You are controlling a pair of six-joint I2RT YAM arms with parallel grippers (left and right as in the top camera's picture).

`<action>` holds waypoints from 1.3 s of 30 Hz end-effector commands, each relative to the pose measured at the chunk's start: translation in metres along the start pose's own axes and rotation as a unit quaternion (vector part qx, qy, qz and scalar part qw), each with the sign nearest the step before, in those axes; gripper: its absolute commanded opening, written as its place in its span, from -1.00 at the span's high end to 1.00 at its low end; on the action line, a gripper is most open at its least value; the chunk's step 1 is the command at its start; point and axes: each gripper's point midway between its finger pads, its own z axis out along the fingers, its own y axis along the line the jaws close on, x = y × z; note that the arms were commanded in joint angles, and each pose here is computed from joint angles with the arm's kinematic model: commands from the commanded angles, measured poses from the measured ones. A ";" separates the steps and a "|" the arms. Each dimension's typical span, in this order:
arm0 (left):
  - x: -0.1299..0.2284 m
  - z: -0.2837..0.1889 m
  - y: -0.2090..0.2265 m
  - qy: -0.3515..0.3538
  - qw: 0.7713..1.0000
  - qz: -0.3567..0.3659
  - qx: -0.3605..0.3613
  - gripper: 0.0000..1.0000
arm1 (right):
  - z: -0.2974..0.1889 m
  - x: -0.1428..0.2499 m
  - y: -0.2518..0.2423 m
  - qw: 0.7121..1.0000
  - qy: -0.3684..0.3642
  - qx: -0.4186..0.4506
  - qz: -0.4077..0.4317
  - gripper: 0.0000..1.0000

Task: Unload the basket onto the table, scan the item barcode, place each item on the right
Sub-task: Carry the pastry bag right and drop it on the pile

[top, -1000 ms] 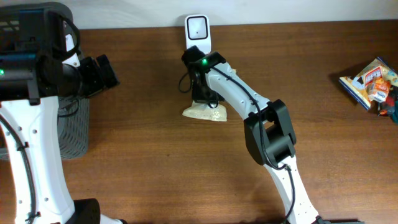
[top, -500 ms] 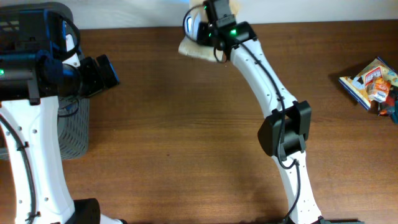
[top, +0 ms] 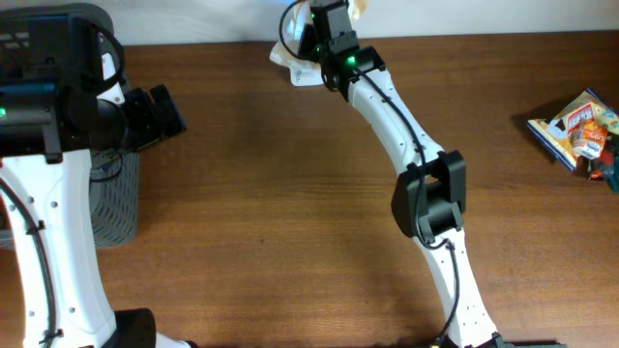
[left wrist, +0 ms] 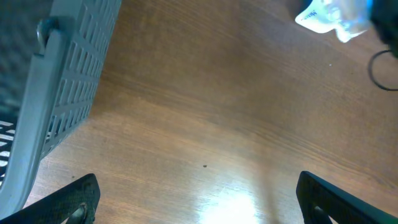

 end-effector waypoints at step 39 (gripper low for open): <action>0.000 -0.002 0.000 -0.003 1.000 -0.003 0.000 -0.98 | -0.344 -0.063 -0.415 0.891 0.147 0.329 0.277 -0.97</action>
